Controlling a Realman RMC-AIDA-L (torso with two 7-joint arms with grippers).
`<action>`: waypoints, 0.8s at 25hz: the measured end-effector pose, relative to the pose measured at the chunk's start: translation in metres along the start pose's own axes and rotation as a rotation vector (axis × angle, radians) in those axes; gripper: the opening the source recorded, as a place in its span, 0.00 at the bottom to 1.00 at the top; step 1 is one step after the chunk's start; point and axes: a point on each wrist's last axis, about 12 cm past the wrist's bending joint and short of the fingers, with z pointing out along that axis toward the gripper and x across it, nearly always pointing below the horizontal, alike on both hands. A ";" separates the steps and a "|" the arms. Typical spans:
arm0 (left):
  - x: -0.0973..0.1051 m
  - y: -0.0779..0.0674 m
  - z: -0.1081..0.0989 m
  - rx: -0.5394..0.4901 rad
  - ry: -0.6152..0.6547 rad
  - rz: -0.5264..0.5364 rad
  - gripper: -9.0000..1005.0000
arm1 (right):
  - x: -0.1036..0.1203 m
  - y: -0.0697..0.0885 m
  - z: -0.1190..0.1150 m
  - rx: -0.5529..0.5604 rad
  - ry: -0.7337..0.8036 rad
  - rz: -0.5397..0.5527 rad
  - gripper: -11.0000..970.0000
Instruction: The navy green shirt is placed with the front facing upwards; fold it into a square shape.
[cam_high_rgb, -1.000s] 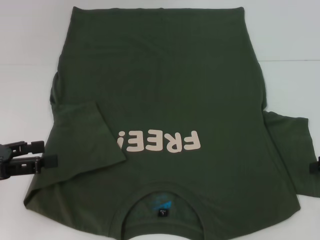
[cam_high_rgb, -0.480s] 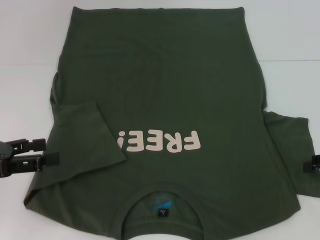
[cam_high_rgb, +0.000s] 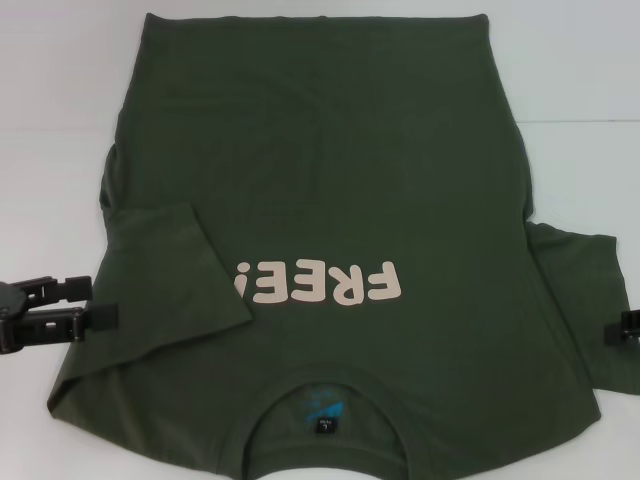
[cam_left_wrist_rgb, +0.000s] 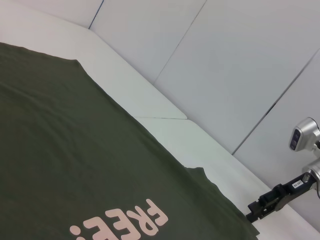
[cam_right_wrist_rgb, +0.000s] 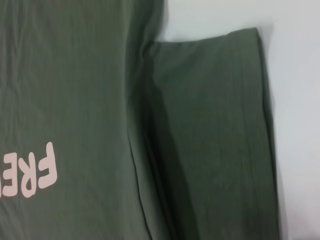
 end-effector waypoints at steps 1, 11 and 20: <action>0.000 0.000 0.000 0.000 0.000 0.000 0.96 | 0.000 0.000 0.000 0.000 0.000 0.000 0.88; 0.000 0.000 0.000 0.002 -0.001 0.000 0.96 | 0.002 0.001 0.003 -0.005 0.005 -0.002 0.88; -0.001 0.000 0.000 0.002 -0.002 0.002 0.96 | 0.002 0.003 0.006 -0.033 -0.004 0.012 0.88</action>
